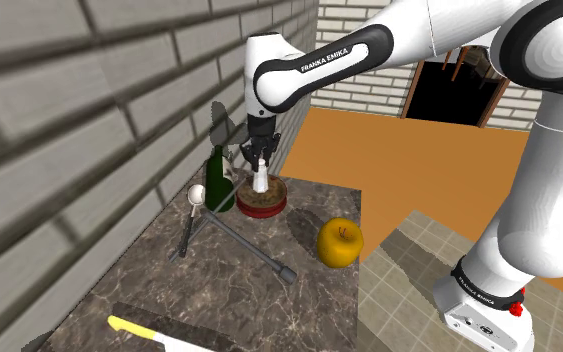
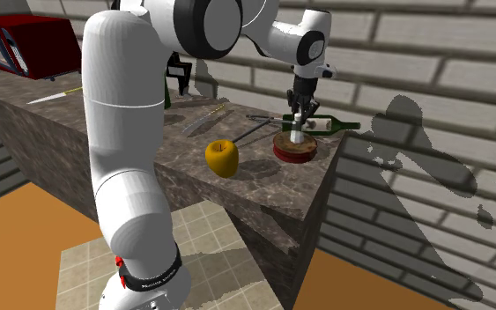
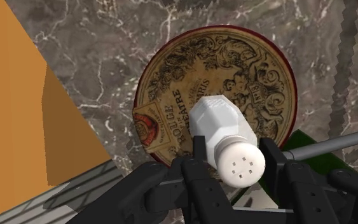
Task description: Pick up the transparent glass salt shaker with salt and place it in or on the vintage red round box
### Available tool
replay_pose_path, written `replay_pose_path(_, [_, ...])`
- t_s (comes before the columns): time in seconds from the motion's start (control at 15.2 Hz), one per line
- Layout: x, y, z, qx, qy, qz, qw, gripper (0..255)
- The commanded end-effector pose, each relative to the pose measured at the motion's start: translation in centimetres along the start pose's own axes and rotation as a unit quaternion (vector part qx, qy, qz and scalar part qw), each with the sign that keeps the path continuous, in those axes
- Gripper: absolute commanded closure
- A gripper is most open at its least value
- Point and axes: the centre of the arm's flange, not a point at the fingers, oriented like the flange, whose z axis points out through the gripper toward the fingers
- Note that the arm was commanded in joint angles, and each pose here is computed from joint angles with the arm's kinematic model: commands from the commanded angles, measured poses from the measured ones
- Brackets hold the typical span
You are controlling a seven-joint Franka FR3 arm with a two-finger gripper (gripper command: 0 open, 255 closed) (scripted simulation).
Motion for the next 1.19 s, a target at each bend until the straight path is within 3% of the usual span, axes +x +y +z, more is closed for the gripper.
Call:
replay_pose_path(0.0, [0.0,0.0,0.1,0.0,-0.001,0.0,1.0,255])
replay_pose_path(0.07, [0.0,0.0,0.1,0.0,-0.001,0.0,1.0,255])
replay_pose_path(0.13, [0.0,0.0,0.1,0.0,-0.001,0.0,1.0,0])
replay_pose_path(0.46, [0.0,0.0,0.1,0.0,-0.001,0.0,1.0,0])
replay_pose_path(0.73, [0.0,0.0,-4.9,0.0,-0.001,0.0,1.0,0])
replay_pose_path(1.12, [0.0,0.0,-4.9,0.0,-0.001,0.0,1.0,0])
